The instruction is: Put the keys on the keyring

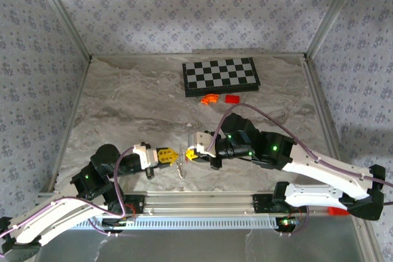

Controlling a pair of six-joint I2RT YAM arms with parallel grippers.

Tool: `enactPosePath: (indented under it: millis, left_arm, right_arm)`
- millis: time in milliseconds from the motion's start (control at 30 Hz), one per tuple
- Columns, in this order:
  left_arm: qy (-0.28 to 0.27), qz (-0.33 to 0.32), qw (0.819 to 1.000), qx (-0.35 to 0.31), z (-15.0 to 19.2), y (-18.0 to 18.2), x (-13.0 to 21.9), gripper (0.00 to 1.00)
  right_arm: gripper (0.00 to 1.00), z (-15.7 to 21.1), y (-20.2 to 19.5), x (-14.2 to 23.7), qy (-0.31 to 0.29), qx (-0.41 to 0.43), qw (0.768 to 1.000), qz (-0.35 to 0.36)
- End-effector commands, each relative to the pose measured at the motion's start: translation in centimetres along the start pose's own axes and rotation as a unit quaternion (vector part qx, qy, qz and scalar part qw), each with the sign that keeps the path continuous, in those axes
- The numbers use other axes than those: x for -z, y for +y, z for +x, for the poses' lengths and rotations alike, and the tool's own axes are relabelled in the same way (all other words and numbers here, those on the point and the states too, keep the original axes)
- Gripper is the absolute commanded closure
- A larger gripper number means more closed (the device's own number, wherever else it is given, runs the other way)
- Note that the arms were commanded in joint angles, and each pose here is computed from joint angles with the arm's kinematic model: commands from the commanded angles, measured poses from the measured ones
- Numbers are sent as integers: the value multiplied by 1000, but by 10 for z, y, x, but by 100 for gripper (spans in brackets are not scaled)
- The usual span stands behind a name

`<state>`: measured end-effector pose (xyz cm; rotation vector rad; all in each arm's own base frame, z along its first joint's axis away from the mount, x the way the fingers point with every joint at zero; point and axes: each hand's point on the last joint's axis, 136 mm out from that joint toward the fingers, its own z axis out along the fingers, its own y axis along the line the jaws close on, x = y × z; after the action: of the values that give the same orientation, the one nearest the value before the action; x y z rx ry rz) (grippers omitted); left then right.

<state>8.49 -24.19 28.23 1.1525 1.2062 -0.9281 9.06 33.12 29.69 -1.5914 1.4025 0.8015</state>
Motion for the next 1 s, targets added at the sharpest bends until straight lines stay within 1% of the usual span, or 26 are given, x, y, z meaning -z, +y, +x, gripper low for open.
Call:
enactPosePath:
  millis: [0,967]
  left_arm:
    - [-28,7,999,-15,-21,-2,3,100]
    - [-28,10,999,-16,-21,-3,3,100]
  right_arm:
    - [100,-9,0,3,-12,8,1000,1]
    - [100,-11,-2,0,-16,14,1000,3]
